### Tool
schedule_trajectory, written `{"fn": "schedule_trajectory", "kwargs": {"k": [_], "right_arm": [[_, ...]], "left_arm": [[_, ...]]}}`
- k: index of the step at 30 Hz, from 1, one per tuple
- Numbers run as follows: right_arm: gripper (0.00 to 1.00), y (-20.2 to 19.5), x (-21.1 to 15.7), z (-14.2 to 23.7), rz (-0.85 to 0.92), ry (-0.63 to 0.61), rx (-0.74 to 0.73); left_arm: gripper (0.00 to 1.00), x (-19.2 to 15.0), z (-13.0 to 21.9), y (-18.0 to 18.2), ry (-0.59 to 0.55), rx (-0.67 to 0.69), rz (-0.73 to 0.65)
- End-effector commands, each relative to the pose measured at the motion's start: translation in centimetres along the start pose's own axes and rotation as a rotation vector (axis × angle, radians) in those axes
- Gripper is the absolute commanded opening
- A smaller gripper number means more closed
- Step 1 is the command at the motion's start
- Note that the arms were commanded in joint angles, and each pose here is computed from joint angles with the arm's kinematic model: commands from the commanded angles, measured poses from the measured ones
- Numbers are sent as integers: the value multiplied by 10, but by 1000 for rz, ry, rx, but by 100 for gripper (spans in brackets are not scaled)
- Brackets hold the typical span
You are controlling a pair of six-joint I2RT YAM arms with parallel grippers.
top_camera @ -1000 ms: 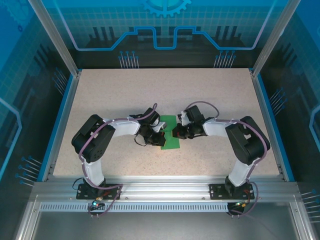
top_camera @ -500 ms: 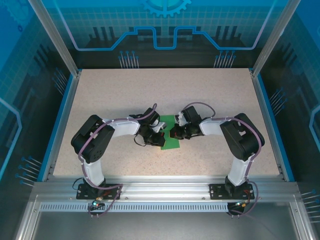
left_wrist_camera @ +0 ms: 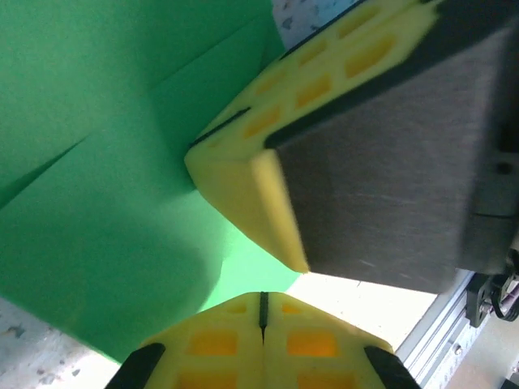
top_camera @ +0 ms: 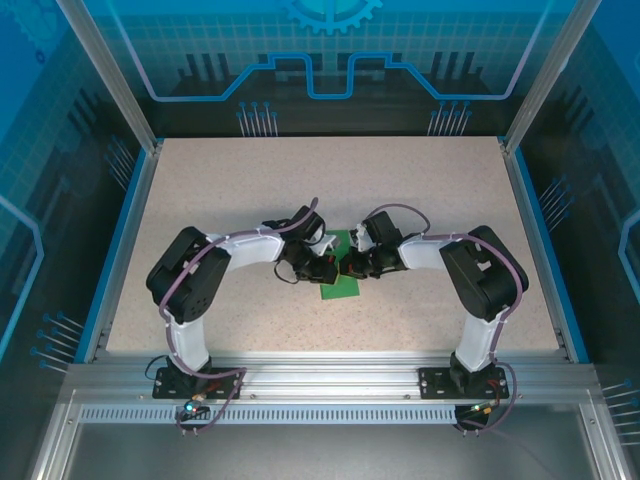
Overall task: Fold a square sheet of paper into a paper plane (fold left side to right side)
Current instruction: Fold the triangle a second time at the center of the table.
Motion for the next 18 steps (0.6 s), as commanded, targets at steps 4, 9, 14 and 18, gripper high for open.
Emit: {"fn": "schedule_trajectory", "kwargs": {"k": [4,9,14,18], "right_arm": [[0,-29,-21,-10,-56,77,-135],[0,-27,-16,-8,-48,73,-158],[0,-31,-17,-7,-51,86,-191],[0,-33,-17,-7,-57,93,-206]], "left_arm": [[1,-4,-7,1,45,-14,14],[0,-15,-11,12,67,31,32],[0,-28,-12,21,83,57,52],[0,-36,-10,26,90,77,71]]}}
Point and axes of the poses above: each hand's point on the last joint's axis, 136 mm out from that joint toward the fingers, its own z axis back along the fingers, its own y axis along the line the jaws close on, x = y × z, the point moved 4 cm from there along z, back along the fingers, and after that the axes turned 5 degrees about -z, right-handed, at the moved point
